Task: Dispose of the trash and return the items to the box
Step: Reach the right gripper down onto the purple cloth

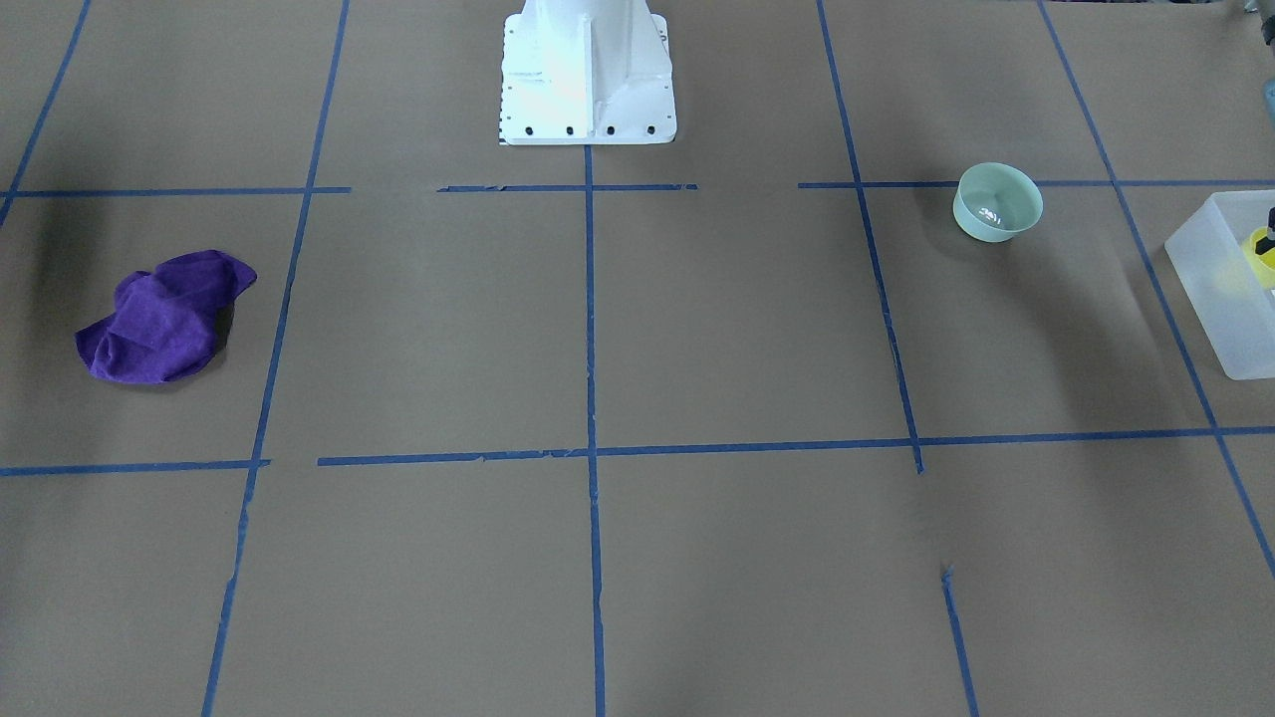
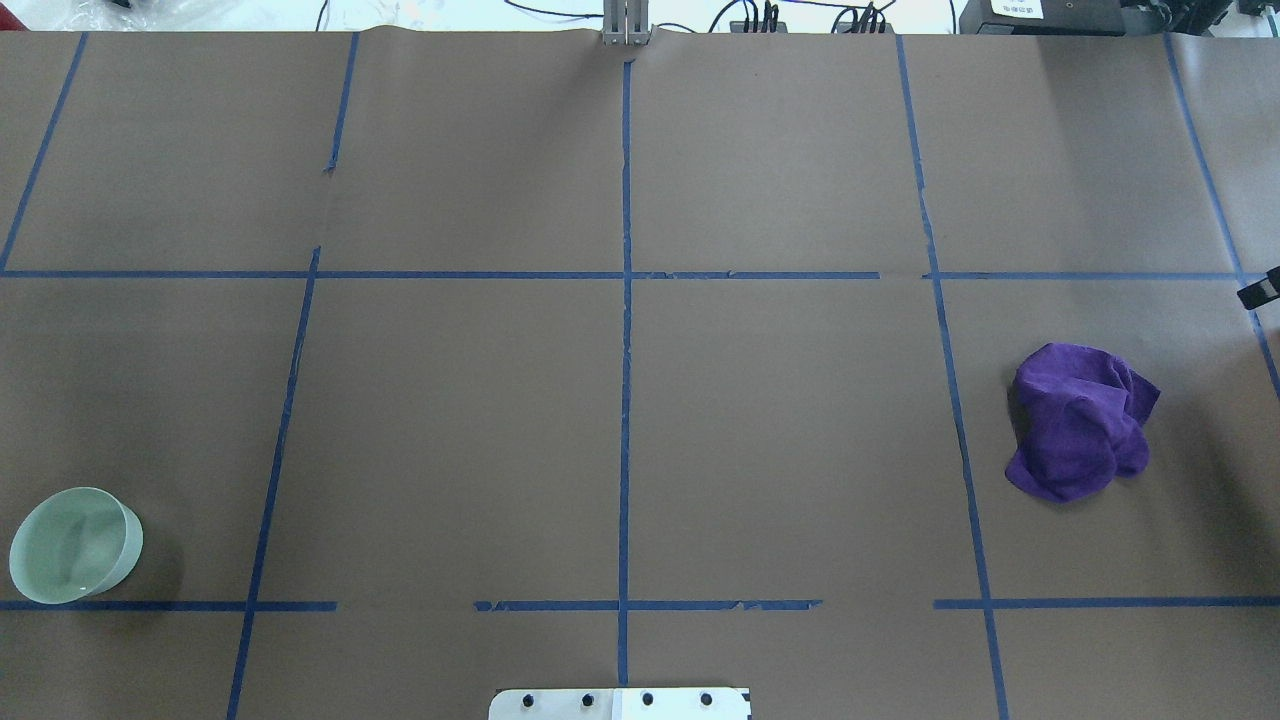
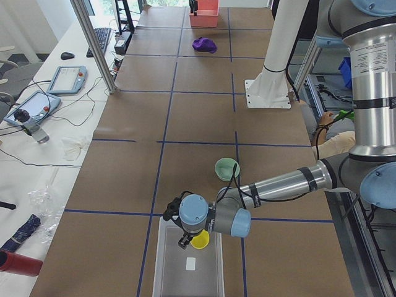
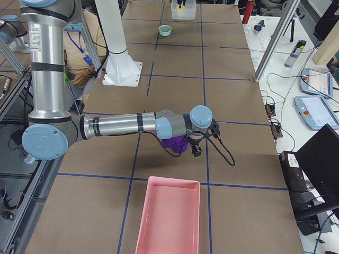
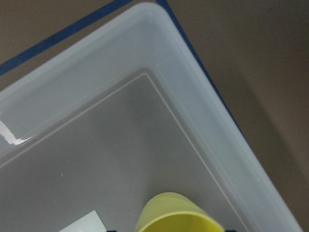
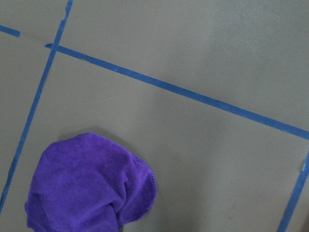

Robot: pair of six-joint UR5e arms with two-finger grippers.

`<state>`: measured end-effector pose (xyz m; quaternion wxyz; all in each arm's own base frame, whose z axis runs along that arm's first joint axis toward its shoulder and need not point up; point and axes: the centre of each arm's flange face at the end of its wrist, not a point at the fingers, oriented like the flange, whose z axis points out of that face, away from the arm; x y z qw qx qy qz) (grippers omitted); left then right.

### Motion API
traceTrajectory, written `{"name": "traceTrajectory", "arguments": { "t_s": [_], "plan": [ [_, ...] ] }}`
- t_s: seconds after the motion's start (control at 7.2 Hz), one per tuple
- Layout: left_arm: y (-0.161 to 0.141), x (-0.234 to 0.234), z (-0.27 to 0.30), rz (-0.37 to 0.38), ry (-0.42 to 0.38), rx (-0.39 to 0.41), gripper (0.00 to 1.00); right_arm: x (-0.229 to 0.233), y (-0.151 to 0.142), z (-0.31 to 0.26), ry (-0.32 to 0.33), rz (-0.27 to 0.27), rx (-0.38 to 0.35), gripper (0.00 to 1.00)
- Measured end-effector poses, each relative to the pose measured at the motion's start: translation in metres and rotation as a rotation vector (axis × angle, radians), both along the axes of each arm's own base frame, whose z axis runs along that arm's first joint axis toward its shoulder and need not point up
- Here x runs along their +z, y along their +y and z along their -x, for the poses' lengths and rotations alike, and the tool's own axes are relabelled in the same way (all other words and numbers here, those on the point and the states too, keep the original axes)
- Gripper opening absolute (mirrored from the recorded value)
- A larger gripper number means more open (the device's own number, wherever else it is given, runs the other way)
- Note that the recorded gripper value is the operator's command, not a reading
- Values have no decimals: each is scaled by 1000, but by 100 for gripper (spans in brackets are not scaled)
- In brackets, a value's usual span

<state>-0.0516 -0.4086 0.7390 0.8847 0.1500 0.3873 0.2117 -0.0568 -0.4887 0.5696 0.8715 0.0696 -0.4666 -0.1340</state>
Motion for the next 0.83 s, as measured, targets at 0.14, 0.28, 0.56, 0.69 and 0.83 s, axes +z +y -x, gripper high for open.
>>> {"name": "traceTrajectory", "arguments": {
  "t_s": [0.14,0.28,0.56,0.69,0.83],
  "plan": [
    [-5,-37,16,16,-1,-48,100,-5,16,20,-15,41,45,100],
    [-13,-78,27,50,-1,-95,100,-7,37,50,-30,103,93,100],
    [-34,-137,33,135,22,-227,100,-18,72,133,-28,225,191,100],
    [-44,-153,32,163,41,-278,100,-23,88,174,-16,268,234,100],
    [-50,-160,29,178,54,-302,100,-31,102,197,-14,283,256,97]
  ]
}}
